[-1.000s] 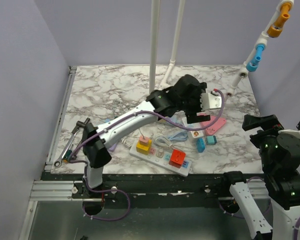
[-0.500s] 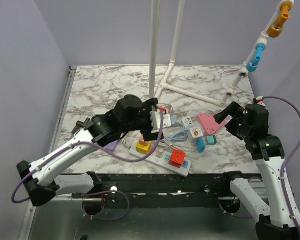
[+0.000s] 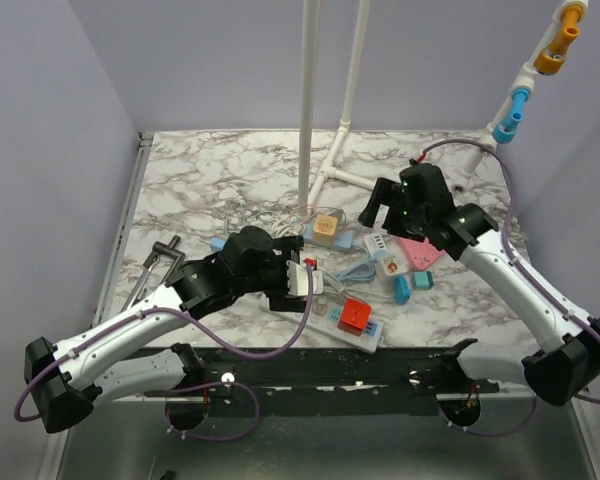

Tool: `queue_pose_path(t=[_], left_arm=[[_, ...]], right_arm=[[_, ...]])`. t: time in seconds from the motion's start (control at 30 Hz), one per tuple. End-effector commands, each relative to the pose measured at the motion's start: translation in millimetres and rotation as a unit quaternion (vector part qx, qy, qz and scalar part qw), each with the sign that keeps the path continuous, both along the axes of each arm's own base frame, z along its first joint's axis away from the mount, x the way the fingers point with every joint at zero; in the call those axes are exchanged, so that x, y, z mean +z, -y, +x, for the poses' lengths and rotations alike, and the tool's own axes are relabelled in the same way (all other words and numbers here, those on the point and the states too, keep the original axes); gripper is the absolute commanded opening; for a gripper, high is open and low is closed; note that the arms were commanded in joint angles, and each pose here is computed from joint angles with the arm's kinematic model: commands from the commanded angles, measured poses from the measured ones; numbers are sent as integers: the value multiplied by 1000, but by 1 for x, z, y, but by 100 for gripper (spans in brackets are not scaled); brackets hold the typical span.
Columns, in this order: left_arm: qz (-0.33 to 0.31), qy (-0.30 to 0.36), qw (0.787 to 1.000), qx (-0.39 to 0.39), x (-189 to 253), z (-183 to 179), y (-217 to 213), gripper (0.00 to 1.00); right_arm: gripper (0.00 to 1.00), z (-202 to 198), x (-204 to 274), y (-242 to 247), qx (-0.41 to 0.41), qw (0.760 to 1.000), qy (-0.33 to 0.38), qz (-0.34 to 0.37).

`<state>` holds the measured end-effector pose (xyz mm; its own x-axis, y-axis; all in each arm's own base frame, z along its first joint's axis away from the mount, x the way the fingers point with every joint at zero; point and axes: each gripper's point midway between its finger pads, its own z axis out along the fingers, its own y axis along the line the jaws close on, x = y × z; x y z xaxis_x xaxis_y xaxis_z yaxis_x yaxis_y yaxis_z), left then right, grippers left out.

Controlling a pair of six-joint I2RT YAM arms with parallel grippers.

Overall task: Pull the plug off the socket
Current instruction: Remove the plug from the socket.

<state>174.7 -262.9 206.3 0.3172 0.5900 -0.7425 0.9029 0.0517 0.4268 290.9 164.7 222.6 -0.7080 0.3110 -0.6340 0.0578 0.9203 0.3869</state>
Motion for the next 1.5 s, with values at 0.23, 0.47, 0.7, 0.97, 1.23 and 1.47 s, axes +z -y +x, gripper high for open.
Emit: queue_pose_path(t=[0.23, 0.47, 0.7, 0.97, 1.23, 1.47], left_arm=[[-1, 34, 998, -49, -24, -7, 6, 99], [28, 115, 982, -148, -52, -33, 7, 98], [54, 139, 969, -195, -75, -54, 9, 98], [96, 137, 955, -245, -103, -69, 6, 99], [161, 44, 960, -225, -119, -77, -9, 98], [154, 18, 968, -195, -114, -73, 0, 99]], right_arm=[[98, -78, -44, -57, -6, 995, -36, -98], [99, -149, -83, -67, 17, 984, -70, -160], [99, -169, -100, -58, -6, 986, -87, -143], [99, -160, -106, -66, -18, 988, -67, -137], [98, -155, -117, -60, -43, 986, -59, -149], [97, -159, -134, -53, -42, 982, -77, -168]])
